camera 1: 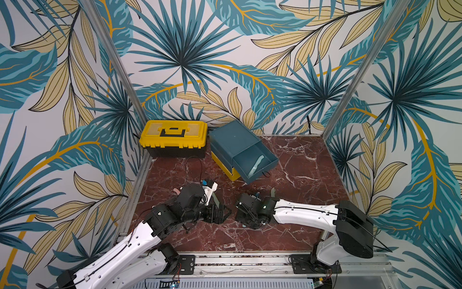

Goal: Place the fruit knives into the drawer by color
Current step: Move the fruit knife to the center of the board.

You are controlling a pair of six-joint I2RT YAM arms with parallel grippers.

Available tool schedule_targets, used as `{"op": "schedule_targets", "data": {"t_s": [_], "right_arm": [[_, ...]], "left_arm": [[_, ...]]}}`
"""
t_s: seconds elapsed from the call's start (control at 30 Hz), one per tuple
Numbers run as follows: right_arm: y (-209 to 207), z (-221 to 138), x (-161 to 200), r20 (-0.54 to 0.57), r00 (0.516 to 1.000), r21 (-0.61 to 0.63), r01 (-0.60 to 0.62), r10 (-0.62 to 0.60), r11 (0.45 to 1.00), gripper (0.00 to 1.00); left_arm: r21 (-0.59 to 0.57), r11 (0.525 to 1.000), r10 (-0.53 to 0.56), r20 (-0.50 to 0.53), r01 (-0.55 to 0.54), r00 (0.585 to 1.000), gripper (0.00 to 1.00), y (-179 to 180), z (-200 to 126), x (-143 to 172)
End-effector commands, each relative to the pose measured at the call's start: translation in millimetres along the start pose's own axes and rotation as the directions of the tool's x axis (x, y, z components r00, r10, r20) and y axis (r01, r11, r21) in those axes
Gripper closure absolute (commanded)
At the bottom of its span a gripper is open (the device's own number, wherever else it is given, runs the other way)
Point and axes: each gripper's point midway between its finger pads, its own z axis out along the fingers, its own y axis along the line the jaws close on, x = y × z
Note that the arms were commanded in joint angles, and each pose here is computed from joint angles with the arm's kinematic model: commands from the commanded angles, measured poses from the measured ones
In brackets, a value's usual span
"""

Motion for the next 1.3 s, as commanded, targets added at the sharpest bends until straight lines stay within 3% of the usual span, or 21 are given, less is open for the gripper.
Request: {"op": "schedule_targets", "data": {"t_s": [0.0,0.33,0.53,0.77,0.97,1.2,1.27], "right_arm": [[-10,-3,-13,0.082,0.996,0.120,0.024,-0.034,0.992,0.45],[-42,4,-7,0.065,0.998,0.329,0.003,-0.026,0.944,0.46],[-47,16,-4,0.056,0.998,0.340,-0.004,-0.016,0.940,0.48],[-48,33,2,0.027,0.999,0.338,0.010,-0.020,0.941,0.60],[-61,50,10,-0.008,1.000,0.358,0.020,-0.018,0.934,0.62],[-81,51,4,0.016,0.999,0.385,0.021,-0.030,0.923,0.71],[-89,49,1,0.022,0.999,0.402,0.028,-0.040,0.915,0.78]], "left_arm": [[-0.013,1.000,-0.002,0.022,0.003,1.000,0.00,-1,-13,-2],[-0.010,1.000,-0.004,0.029,0.004,1.000,0.00,-2,-18,-1],[-0.012,1.000,-0.003,0.033,0.003,0.999,0.00,-1,-21,0],[-0.016,1.000,-0.005,0.044,0.006,0.999,0.00,0,-26,0],[-0.019,1.000,-0.003,0.054,0.004,0.999,0.00,0,-28,0],[-0.014,1.000,-0.009,0.058,0.010,0.998,0.00,0,-27,0],[-0.015,1.000,-0.011,0.056,0.012,0.998,0.00,1,-27,0]]}}
